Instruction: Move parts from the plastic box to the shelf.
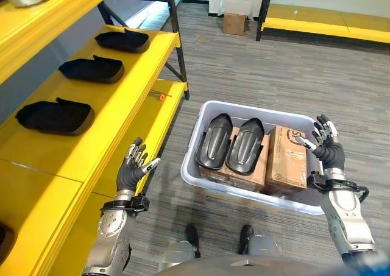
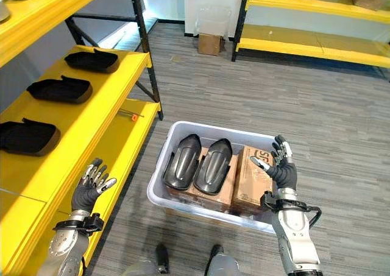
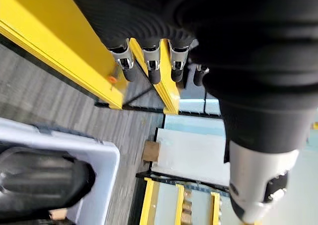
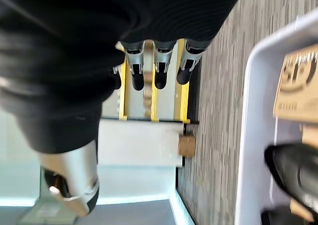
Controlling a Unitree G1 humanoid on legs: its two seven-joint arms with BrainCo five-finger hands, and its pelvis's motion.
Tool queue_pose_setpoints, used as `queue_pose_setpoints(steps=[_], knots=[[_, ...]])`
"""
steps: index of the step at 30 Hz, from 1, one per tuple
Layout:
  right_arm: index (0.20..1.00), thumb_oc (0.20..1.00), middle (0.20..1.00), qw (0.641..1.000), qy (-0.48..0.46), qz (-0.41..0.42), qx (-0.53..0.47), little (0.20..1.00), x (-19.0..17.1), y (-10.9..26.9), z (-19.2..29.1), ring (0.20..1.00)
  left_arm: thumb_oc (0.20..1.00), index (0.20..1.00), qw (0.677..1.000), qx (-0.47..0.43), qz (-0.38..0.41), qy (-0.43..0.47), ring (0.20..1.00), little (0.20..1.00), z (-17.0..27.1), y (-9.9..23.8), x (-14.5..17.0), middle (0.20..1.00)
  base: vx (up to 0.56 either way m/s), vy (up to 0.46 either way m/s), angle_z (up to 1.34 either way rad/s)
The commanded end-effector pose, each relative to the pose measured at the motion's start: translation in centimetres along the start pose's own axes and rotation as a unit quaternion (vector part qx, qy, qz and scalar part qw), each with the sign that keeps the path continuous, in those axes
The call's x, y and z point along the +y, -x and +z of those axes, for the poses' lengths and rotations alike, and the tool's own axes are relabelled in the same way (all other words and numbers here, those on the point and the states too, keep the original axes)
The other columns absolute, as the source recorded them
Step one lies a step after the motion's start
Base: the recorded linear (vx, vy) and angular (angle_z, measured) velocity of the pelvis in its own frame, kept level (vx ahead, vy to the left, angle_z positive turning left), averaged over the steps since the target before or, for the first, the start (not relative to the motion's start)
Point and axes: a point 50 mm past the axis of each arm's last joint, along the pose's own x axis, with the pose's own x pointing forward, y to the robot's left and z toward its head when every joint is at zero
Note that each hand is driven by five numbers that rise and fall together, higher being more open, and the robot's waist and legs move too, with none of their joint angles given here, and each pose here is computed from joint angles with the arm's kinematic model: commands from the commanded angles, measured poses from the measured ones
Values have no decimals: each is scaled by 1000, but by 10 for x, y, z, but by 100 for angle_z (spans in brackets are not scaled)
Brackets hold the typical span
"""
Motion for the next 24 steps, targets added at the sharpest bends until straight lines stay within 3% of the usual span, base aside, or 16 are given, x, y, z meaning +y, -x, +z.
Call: queue_pose_setpoints(steps=[1,10,24], knots=[[1000,1000,1000,998,1,-10,-59,1000,-7,-7,21,1000,1000,1000,998,-63,-28,-6,1000,1000,24,-8,-7,1000,95,-126,-8],[1000,1000,1000,996,-2,-19,-90,1000,-10,-12,32,1000,1000,1000,996,-88,-34,0,1000,1000,33,-15,-13,1000,1,-99,-9],[1000,1000,1000,999,-21,-12,-39,1000,-2,-1,11,1000,1000,1000,995,-93,-28,1,1000,1000,35,-14,-9,1000,94,240,-33]])
